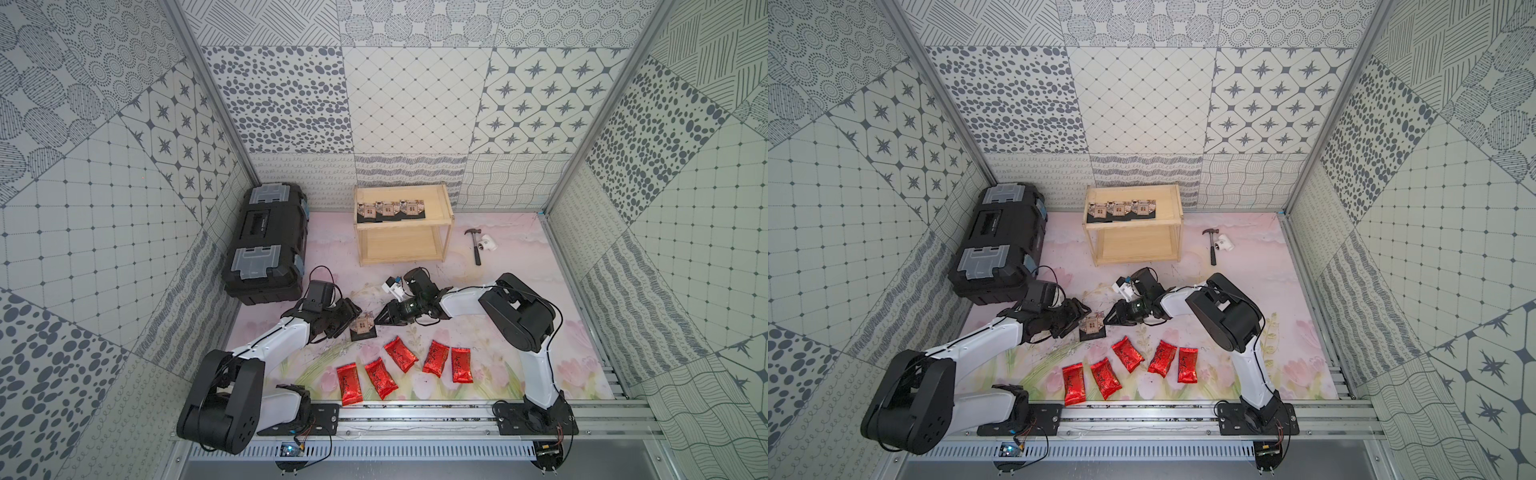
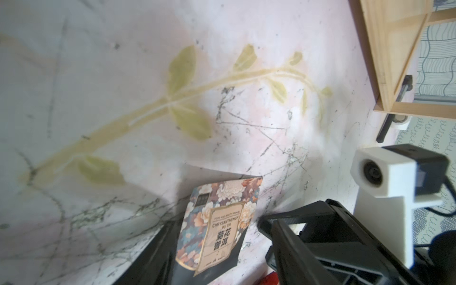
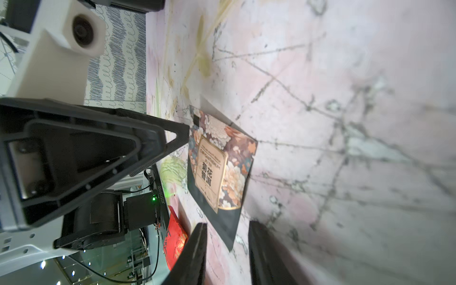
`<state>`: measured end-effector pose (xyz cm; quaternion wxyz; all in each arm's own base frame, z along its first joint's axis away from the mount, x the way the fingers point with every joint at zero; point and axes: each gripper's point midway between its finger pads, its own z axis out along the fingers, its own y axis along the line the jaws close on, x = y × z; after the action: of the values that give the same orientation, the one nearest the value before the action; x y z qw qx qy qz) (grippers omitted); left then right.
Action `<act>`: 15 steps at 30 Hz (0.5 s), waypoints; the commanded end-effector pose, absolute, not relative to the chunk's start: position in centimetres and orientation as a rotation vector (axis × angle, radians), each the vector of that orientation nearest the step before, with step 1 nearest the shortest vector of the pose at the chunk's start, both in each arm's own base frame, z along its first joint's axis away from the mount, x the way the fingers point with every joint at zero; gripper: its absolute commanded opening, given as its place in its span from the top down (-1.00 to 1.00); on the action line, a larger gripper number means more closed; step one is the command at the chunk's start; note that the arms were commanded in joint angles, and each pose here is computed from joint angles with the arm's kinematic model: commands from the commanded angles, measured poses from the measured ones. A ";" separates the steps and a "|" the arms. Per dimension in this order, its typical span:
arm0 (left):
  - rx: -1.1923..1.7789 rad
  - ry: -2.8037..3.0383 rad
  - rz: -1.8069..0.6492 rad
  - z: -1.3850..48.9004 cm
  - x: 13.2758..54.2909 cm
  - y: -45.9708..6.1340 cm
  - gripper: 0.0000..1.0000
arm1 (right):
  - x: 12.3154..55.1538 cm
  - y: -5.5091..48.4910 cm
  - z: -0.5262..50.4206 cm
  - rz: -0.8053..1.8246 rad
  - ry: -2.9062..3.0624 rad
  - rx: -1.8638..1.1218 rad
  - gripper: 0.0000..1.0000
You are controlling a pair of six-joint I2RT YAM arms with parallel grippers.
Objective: Place the tea bags on the shelf by color
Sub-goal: Pick up the tea bag from the center of the board.
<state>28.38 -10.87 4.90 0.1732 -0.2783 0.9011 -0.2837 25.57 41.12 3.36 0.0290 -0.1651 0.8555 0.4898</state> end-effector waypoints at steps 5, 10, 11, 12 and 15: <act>-0.652 2.496 -0.843 7.3 28.4 -11.3 -0.19 | 26.7 41.1 5.7 1.513 2.546 -0.479 0.34; -0.650 2.492 -0.853 6.7 28.7 -11.5 -0.17 | 26.8 41.4 6.0 1.525 2.539 -0.486 0.35; -0.649 2.493 -0.857 6.5 28.8 -11.6 -0.17 | 26.7 41.4 6.0 1.528 2.538 -0.486 0.35; -0.651 2.488 -0.864 6.4 29.0 -11.7 -0.17 | 26.8 41.4 6.0 1.529 2.538 -0.485 0.35; -0.640 2.475 -0.880 6.3 29.3 -12.0 -0.17 | 26.7 41.5 5.9 1.534 2.541 -0.476 0.35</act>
<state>28.36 -11.32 5.85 0.1957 -0.2545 0.8980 -0.3009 26.07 40.89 4.13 0.0441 -0.1535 0.8555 0.4925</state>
